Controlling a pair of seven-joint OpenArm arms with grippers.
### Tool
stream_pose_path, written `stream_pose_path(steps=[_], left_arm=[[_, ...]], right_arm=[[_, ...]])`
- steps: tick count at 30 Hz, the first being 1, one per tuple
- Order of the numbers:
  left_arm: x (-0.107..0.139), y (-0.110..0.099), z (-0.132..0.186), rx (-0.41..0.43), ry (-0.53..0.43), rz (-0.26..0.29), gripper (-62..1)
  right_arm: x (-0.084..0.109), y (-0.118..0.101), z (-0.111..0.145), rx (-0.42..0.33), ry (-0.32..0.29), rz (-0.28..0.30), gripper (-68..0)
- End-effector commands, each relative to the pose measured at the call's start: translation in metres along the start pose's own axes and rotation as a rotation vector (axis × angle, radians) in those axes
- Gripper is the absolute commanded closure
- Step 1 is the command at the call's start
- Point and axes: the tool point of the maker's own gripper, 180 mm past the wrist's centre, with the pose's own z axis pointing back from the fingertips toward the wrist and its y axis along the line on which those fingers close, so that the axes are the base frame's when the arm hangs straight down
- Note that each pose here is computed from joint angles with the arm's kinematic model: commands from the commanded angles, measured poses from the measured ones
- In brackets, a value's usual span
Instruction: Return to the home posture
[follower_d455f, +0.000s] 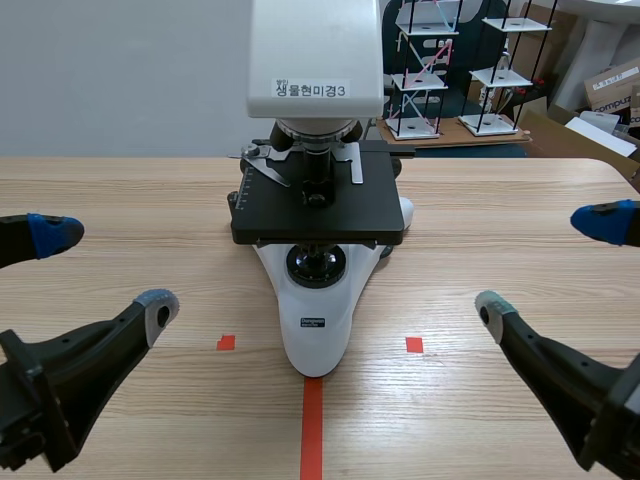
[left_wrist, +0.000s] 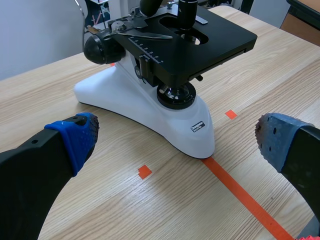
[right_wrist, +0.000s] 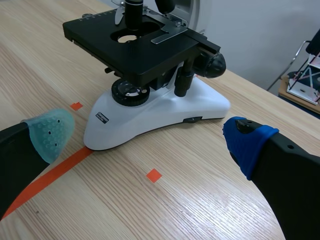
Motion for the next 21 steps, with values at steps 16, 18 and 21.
stream_pose_path(steps=[16,18,21], left_arm=[[0.0071,0.0012,-0.0007,0.008,-0.03,0.003,-62.3],[0.0071,0.0012,-0.0007,0.008,-0.03,0.003,-62.3],[0.0071,0.0012,-0.0007,0.008,-0.03,0.003,-62.3]], right_arm=[[-0.0005,-0.0048,-0.0014,-0.02,0.012,0.002,-67.9],[-0.0019,-0.0047,-0.0014,-0.019,0.019,0.004,-67.9],[-0.0018,-0.0045,-0.0014,-0.018,0.018,0.007,-67.9]])
